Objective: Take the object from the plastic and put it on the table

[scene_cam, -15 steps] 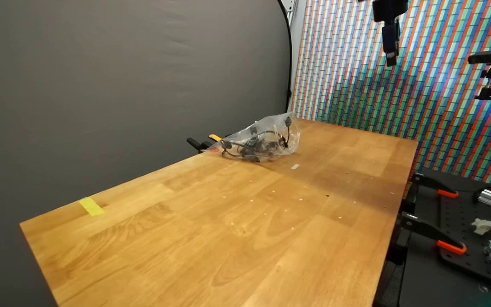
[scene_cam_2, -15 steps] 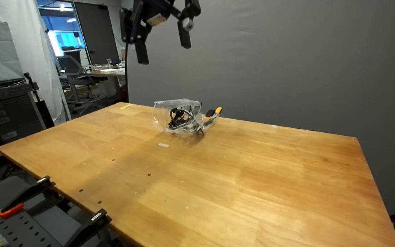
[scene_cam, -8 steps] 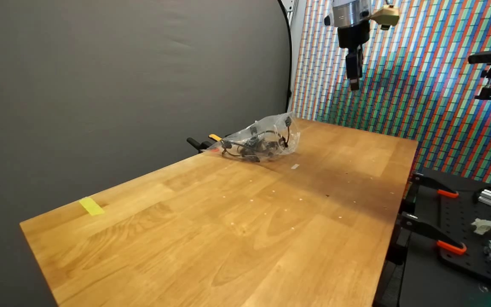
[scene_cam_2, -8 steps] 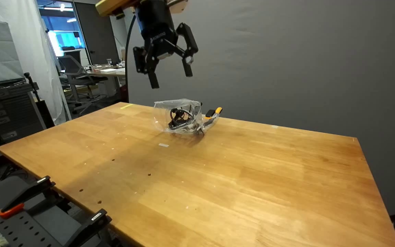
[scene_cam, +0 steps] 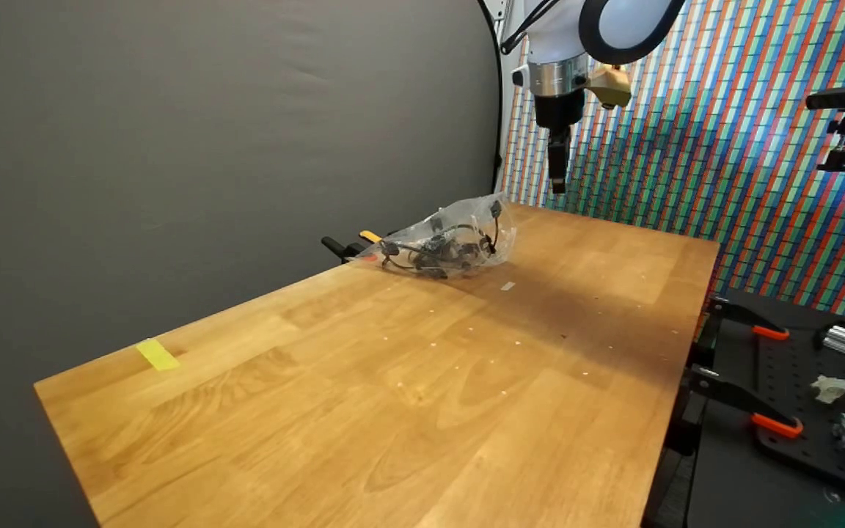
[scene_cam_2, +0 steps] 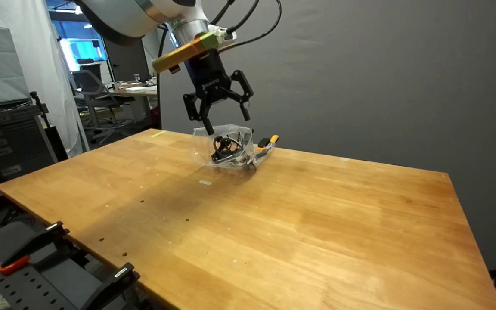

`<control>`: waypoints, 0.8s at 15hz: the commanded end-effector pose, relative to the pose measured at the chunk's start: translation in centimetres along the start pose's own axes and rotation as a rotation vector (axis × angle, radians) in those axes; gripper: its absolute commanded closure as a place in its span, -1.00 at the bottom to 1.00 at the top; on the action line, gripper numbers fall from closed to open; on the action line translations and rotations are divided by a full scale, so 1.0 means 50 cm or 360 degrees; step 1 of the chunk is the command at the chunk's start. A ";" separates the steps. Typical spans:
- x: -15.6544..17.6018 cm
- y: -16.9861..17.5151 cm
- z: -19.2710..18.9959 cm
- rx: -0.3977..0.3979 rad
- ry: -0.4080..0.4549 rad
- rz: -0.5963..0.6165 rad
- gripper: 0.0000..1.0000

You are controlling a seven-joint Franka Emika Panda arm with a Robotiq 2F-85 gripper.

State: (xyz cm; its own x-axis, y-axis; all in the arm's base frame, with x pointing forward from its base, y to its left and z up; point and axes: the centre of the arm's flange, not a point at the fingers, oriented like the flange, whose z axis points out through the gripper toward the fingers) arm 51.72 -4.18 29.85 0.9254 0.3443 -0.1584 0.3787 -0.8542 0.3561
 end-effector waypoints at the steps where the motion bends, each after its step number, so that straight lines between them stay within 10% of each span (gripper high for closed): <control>1: 0.063 -0.019 0.026 -0.0076 0.0124 -0.0067 -1.00; 12: 0.160 -0.107 0.010 0.0137 0.0233 -0.0171 -1.00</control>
State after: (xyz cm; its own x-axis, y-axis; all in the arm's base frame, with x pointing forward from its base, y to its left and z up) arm 55.19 2.12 25.65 0.8791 0.4731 -0.0577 0.4676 -0.8330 0.2957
